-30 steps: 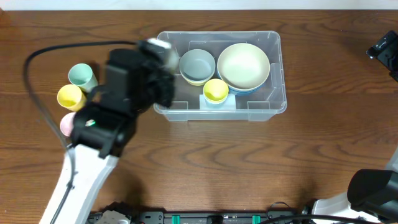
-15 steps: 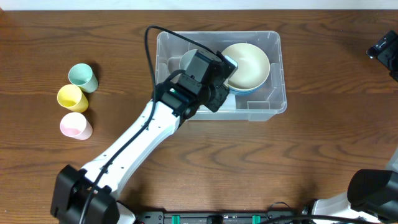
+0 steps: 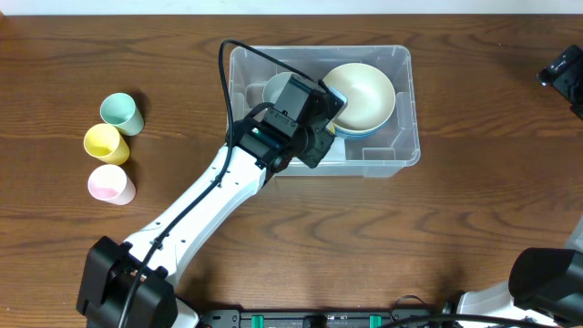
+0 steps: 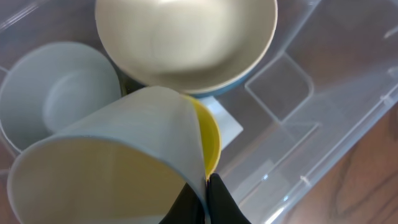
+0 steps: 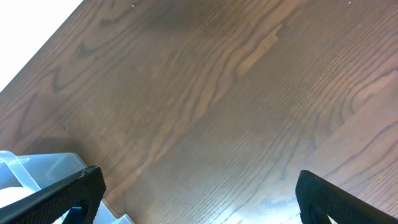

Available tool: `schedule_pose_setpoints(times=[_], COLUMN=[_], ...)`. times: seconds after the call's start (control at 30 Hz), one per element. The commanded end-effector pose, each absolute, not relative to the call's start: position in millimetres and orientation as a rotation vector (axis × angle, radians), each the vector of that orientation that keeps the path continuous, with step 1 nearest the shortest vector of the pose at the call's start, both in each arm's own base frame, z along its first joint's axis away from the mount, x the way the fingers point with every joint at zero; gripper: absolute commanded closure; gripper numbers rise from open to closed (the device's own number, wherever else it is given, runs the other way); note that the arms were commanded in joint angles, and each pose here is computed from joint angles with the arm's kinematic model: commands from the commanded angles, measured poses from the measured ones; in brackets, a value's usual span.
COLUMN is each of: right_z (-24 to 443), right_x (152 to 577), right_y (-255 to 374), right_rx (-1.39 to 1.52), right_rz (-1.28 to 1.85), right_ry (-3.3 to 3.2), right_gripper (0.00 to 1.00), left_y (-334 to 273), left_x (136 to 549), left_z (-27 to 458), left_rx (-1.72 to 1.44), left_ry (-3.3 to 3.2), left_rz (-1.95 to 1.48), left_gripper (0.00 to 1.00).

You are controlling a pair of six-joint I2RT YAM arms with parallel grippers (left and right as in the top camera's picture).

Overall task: Pack container
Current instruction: 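Carry the cream cup and lower it onto the yellow cup, then open the left gripper and withdraw it toward the cups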

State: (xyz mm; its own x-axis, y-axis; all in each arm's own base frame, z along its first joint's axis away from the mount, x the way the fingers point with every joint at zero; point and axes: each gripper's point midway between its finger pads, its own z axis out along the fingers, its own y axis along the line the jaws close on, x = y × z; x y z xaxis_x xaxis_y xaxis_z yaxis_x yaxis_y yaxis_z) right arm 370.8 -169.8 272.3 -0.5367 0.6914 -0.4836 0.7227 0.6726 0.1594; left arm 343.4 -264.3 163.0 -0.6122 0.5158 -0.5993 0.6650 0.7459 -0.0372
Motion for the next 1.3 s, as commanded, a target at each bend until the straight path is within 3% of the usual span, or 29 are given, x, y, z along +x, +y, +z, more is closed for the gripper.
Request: schedule_pose_setpoints(times=[0.0, 0.2, 0.23, 0.33, 0.4, 0.57, 0.7, 0.93, 1.07, 1.27], right_z=[270.0, 270.0, 270.0, 270.0, 270.0, 270.0, 270.0, 270.0, 270.0, 270.0], right_x=[370.9, 370.9, 370.9, 370.9, 370.9, 370.9, 370.9, 370.9, 370.9, 370.9], right_y=[-170.7, -170.7, -170.7, -170.7, -170.7, -170.7, -170.7, -170.7, -170.7, -170.7], right_rx=[1.113, 1.113, 1.113, 1.113, 1.113, 1.114, 1.113, 1.114, 1.113, 1.113], right_rz=[-0.077, -0.077, -0.077, -0.077, -0.077, -0.077, -0.077, -0.077, -0.077, -0.077], right_ry=[2.368, 2.368, 2.368, 2.368, 2.368, 2.367, 2.368, 2.367, 2.368, 2.368], right_gripper=[0.01, 0.01, 0.01, 0.01, 0.01, 0.01, 0.01, 0.01, 0.01, 0.01], left_y=[-262.4, -262.3, -262.5, -263.4, -264.6, -263.7, -248.1, -134.7, -57.6, 43.0], left_x=[340.8, 341.0, 341.3, 342.6, 344.3, 350.4, 353.7, 362.6, 368.6, 387.1], left_z=[162.8, 162.8, 163.1, 164.2, 165.7, 180.2, 221.7, 295.8, 295.4, 256.0], left_rx=[0.910, 0.910, 0.909, 0.907, 0.904, 0.877, 0.815, 0.437, 0.162, -0.242], left_ry=[2.376, 2.376, 2.374, 2.366, 2.356, 2.311, 2.251, 2.214, 2.272, 2.381], left_rz=[-0.330, -0.330, -0.330, -0.332, -0.334, -0.342, -0.342, -0.082, 0.072, 0.167], left_gripper=[0.94, 0.94, 0.89, 0.50, 0.41, 0.38, 0.37, 0.30, 0.28, 0.28])
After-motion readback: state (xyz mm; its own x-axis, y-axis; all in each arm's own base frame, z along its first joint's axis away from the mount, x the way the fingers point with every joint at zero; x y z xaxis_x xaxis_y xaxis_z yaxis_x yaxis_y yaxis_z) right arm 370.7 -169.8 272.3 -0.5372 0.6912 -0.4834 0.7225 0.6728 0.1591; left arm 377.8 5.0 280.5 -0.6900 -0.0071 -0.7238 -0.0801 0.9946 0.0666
